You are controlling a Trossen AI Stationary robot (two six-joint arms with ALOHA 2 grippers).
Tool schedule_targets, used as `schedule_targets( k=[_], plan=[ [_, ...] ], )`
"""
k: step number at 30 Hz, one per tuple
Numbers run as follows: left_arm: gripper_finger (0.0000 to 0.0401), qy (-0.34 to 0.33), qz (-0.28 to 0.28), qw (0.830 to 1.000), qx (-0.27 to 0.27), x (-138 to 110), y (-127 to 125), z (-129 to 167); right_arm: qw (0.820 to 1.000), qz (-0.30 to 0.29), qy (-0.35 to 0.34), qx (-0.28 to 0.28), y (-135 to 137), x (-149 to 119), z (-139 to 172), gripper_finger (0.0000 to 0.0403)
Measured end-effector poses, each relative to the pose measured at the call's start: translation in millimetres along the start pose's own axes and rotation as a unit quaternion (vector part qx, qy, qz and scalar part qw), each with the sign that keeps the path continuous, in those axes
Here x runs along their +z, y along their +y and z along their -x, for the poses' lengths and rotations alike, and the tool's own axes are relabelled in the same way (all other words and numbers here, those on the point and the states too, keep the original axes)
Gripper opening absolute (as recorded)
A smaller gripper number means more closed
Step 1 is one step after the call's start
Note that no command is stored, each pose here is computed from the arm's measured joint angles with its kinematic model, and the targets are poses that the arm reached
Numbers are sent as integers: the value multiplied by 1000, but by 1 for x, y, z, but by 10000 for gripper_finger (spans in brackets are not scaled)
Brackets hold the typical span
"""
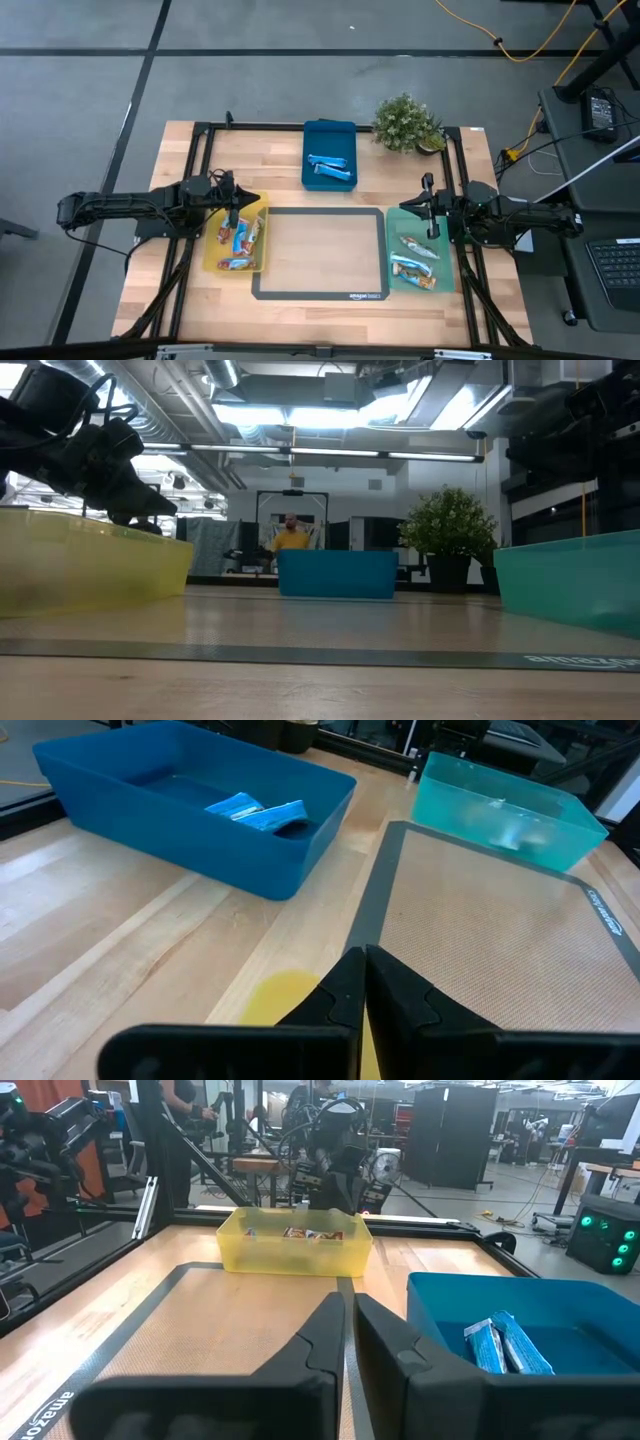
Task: Pick and place Granola Bars by type
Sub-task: Return to Home Position
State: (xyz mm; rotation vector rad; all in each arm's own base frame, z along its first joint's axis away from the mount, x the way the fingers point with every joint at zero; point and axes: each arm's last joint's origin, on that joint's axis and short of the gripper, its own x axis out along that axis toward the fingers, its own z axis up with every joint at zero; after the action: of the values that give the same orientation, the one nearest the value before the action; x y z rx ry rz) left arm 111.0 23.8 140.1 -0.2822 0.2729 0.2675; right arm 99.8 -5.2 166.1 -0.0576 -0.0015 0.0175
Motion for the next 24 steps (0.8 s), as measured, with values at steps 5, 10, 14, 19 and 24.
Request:
schedule_targets(
  k=[5, 10, 14, 19, 24],
  plan=[
    [8, 0, 0, 1000, 0, 0, 0, 0, 1000, 0, 0, 0, 0, 0, 0, 30],
    [5, 0, 0, 1000, 0, 0, 0, 0, 1000, 0, 0, 0, 0, 0, 0, 30],
    [4, 0, 0, 1000, 0, 0, 0, 0, 1000, 0, 0, 0, 0, 0, 0, 30],
    [8, 0, 0, 1000, 0, 0, 0, 0, 1000, 0, 0, 0, 0, 0, 0, 30],
    [5, 0, 0, 1000, 0, 0, 0, 0, 1000, 0, 0, -1, 0, 0, 0, 30]
  ],
)
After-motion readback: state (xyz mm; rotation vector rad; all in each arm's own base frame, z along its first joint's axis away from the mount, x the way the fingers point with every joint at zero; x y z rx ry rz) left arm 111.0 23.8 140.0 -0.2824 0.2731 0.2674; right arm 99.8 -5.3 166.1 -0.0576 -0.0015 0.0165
